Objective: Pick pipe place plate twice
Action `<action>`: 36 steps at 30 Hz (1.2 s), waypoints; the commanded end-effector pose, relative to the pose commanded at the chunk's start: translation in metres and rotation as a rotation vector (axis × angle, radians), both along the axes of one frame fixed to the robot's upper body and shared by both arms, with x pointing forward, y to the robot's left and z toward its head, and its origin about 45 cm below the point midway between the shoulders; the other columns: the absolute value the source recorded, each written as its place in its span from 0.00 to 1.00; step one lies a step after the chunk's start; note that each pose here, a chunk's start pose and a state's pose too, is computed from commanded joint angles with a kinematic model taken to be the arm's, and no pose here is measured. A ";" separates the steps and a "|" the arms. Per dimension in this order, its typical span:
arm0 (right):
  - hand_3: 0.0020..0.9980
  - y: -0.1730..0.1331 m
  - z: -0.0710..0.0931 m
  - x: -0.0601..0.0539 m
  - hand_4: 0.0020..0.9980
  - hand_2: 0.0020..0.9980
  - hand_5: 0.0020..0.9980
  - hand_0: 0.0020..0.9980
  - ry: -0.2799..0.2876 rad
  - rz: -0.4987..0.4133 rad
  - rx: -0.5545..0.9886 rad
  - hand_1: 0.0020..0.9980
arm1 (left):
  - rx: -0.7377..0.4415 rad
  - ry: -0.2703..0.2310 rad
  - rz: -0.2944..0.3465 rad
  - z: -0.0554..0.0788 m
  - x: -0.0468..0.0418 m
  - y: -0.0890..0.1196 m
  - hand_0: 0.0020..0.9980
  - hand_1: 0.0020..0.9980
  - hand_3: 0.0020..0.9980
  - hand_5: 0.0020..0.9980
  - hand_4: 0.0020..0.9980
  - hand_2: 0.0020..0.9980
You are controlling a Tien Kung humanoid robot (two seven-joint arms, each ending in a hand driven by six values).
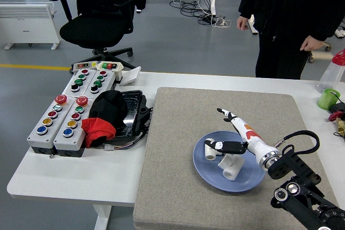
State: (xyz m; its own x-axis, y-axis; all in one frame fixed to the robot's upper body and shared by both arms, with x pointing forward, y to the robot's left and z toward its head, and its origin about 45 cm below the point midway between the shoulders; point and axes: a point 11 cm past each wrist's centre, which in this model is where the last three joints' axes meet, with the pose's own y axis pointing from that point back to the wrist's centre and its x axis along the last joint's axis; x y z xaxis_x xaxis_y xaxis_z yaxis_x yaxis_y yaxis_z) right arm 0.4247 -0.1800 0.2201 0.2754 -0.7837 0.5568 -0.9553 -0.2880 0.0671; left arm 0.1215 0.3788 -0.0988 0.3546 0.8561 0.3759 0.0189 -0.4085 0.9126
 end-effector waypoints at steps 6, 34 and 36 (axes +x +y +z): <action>0.95 -0.045 0.041 0.011 0.83 0.99 0.40 0.98 -0.051 -0.052 0.306 0.90 | 0.002 0.001 -0.002 0.001 0.0011 0.001 0.66 0.63 0.58 1.00 0.41 0.64; 0.82 -0.241 0.059 -0.015 0.57 0.83 0.66 0.81 0.034 -0.605 1.324 0.76 | 0.015 -0.007 -0.010 0.003 0.0070 0.004 0.66 0.63 0.58 1.00 0.41 0.64; 0.82 -0.244 0.058 -0.018 0.57 0.83 0.66 0.81 0.028 -0.594 1.340 0.76 | 0.018 -0.010 -0.012 0.004 0.0078 0.005 0.66 0.63 0.58 1.00 0.41 0.64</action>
State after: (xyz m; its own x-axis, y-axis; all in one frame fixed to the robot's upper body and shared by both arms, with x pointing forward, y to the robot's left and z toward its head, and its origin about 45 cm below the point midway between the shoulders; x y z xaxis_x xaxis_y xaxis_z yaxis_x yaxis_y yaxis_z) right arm 0.4065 -0.4236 0.2781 -0.2670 -0.6987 -0.6637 -0.9562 0.2780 0.0920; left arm 0.1293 0.3837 -0.0952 0.3613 0.8447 0.3950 0.0050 -0.4253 0.9050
